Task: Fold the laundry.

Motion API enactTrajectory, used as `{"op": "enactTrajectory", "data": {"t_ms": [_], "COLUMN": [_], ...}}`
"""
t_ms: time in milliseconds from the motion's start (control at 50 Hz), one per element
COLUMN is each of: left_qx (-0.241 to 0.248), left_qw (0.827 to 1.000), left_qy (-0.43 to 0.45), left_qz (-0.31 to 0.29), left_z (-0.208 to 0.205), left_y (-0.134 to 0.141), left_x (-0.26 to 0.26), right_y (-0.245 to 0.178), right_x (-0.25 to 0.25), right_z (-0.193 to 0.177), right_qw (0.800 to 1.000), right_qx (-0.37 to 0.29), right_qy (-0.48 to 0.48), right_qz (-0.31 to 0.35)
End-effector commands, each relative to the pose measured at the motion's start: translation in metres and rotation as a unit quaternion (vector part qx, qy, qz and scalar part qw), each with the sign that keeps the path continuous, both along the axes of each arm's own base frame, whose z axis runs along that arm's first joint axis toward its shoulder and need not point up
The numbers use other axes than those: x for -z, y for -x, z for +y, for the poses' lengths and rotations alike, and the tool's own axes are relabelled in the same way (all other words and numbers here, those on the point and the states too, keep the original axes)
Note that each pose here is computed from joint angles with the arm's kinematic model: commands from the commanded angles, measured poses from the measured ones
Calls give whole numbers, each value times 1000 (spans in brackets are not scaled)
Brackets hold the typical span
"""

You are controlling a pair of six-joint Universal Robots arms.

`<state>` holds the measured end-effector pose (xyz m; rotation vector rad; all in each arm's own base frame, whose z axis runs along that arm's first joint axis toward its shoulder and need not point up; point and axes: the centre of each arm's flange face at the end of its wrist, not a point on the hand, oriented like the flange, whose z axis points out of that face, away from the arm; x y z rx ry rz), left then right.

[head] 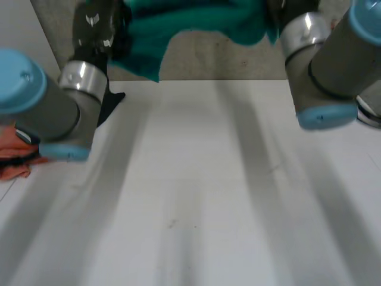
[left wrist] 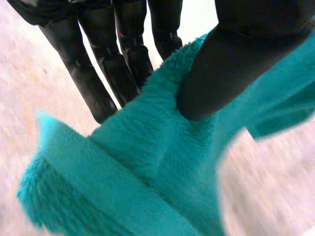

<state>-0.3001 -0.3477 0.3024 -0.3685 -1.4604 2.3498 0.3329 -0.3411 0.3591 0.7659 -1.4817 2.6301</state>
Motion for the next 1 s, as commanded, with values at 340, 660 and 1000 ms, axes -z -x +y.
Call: {"op": "enactTrajectory", "data": {"t_ms": [340,660,1000], "left_qx": [33,-31,20], "left_qw": [894,949,906], "left_qy": [-235,-192,-319], "left_qz": [-380,-246,-279], "left_z": [137,58,-7], "left_y": [-27,-36,-37], "left_x": [152,77,152], "right_y": [48,55,65], "right_x": [190,189,195], "right_z": [65,85,81], "right_qw": [910,919,916], "right_qx": [-17,-31,-21], "right_qy": [-363,-343,-353], "right_qz": [201,193,191]}}
